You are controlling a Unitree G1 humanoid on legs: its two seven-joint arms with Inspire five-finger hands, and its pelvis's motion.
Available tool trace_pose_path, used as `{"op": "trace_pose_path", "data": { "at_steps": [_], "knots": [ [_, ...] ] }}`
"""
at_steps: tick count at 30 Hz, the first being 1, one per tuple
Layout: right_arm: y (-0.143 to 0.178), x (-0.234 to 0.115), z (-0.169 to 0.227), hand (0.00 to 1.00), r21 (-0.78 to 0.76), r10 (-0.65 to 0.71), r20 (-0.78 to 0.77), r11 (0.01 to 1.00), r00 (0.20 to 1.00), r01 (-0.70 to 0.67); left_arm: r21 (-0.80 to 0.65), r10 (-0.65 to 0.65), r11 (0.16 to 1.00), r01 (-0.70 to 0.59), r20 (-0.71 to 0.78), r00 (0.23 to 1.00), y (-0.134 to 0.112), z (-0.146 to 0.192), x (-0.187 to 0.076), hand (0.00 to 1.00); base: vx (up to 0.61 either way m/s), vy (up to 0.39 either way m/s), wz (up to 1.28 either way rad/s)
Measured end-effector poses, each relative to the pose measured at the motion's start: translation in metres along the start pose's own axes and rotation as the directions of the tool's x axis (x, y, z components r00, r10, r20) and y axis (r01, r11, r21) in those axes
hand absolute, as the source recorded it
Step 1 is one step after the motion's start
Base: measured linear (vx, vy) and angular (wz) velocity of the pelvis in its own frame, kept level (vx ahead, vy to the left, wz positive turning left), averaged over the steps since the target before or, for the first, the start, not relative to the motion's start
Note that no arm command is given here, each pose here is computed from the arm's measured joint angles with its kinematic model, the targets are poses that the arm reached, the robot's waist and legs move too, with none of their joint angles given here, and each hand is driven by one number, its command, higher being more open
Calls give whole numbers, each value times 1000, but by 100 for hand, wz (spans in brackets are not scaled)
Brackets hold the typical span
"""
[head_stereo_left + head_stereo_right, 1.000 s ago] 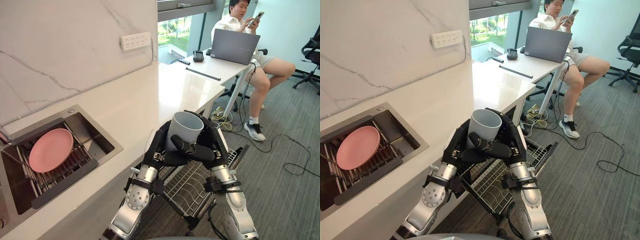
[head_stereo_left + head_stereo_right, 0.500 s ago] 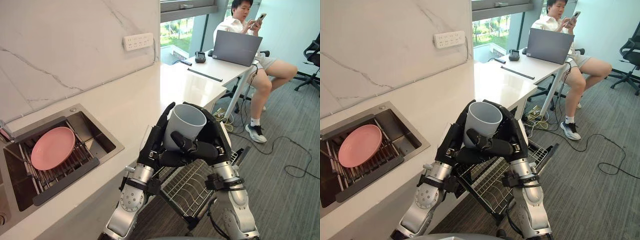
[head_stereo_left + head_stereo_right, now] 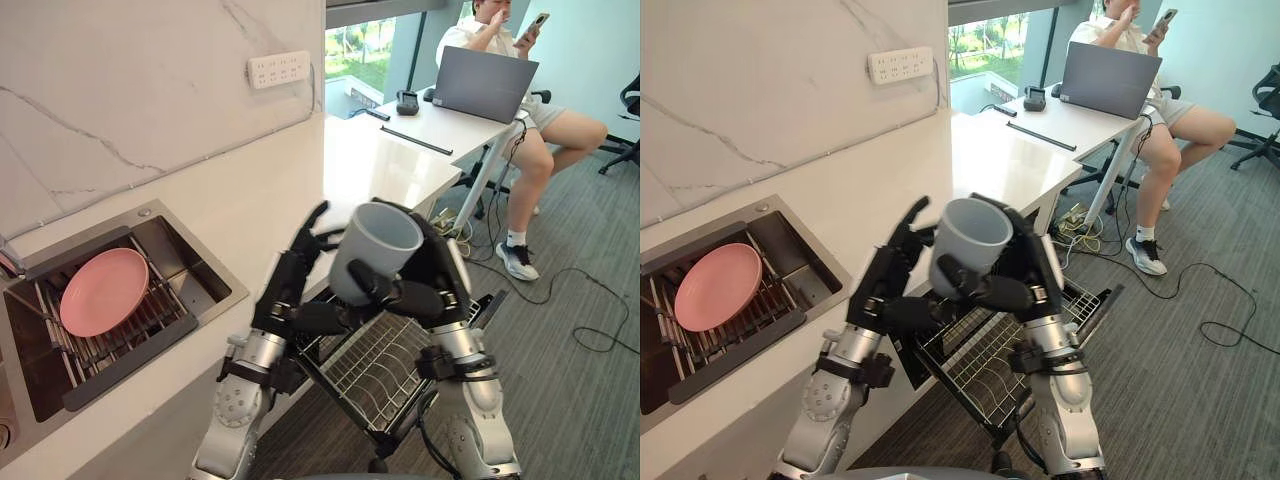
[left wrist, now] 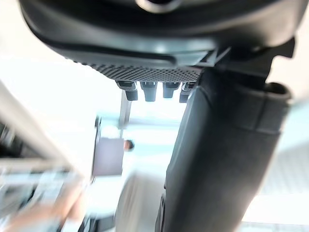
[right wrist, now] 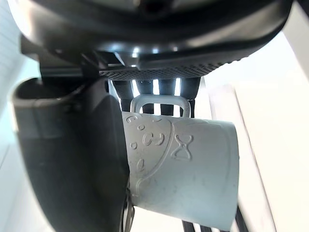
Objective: Walk over to the sink, pick up the cup, carry it to the dishwasher, place the cup inside the dishwasher, then close the dishwasher door
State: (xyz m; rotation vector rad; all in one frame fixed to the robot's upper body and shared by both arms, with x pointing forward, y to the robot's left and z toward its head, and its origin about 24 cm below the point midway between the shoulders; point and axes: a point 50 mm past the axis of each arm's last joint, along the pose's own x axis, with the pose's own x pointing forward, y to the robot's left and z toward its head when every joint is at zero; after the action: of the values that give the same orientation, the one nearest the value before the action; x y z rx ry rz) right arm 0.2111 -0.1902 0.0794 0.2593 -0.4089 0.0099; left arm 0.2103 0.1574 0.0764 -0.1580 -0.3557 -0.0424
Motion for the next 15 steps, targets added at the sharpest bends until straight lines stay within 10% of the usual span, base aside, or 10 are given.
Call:
{"op": "trace_pose_path", "data": {
  "at_steps": [5,15],
  "knots": [
    [-38,-11,14,0,-58,-192,42,979,981,194,-26,230,973,-229,40,972,44,11,-9,100,0,0,0],
    [-29,-12,10,0,-51,-112,15,992,994,113,-170,-24,985,26,13,1000,20,4,-12,100,-13,-4,0]
  ]
}}
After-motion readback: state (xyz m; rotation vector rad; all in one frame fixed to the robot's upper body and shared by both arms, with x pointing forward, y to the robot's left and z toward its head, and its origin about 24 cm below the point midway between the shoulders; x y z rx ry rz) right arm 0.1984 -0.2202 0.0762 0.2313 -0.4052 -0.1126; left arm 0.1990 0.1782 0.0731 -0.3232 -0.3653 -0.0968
